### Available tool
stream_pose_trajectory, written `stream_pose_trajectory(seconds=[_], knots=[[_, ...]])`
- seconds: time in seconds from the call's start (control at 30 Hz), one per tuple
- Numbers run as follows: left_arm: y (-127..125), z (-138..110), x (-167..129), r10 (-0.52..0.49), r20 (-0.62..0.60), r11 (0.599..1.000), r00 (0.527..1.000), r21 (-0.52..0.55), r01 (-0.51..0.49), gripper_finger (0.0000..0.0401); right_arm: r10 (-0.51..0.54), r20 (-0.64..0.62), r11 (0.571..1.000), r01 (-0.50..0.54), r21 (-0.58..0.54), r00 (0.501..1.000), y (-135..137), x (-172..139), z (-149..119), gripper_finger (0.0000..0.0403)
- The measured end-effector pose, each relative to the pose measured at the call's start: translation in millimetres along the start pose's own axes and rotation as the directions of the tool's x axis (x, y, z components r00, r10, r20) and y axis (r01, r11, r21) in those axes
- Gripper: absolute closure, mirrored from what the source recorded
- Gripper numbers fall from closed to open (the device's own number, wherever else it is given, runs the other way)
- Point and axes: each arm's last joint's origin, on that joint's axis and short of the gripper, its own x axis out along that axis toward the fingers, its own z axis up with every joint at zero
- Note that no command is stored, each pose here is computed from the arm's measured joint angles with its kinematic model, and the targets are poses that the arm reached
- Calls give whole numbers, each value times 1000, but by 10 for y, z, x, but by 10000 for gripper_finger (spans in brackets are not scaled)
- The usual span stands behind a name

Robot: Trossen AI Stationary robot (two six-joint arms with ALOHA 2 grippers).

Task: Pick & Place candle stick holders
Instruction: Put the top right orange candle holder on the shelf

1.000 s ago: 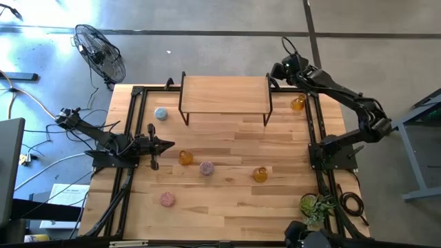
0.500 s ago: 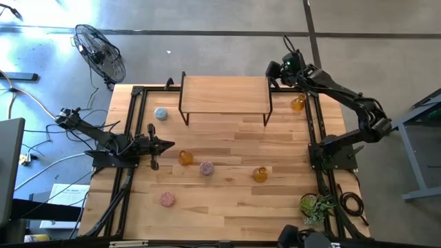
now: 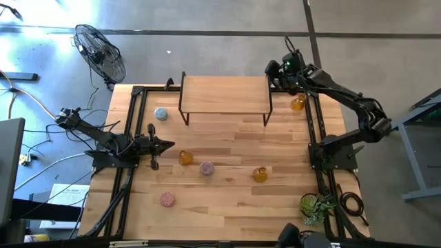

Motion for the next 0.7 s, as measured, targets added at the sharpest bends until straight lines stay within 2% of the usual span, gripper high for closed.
stream_pose_trajectory(seconds=[0.1, 0.23, 0.4, 0.5, 0.6, 0.7], knots=[[0, -1, 0, 0, 0, 1000, 1000, 0, 0, 397, -11, 30, 998, 9, 66, 999, -3, 0, 9, 183], [0, -1, 0, 0, 0, 1000, 1000, 0, 0, 397, -54, 142, 996, 44, 73, 988, -16, -3, 43, 183], [0, -1, 0, 0, -1, 1000, 1000, 1, 0, 397, -81, 209, 994, 63, 92, 974, -26, -8, 66, 183], [0, -1, 0, 0, 0, 1000, 1000, 0, 0, 397, -100, 248, 981, 54, 185, 964, -35, -12, 79, 183], [0, -1, 0, 0, 0, 1000, 1000, 0, 0, 397, -149, 242, 936, 58, 349, 959, -92, -14, 98, 183], [0, 0, 0, 0, 0, 1000, 1000, 0, 0, 397, -222, 164, 840, 103, 533, 961, -178, -20, 61, 183]])
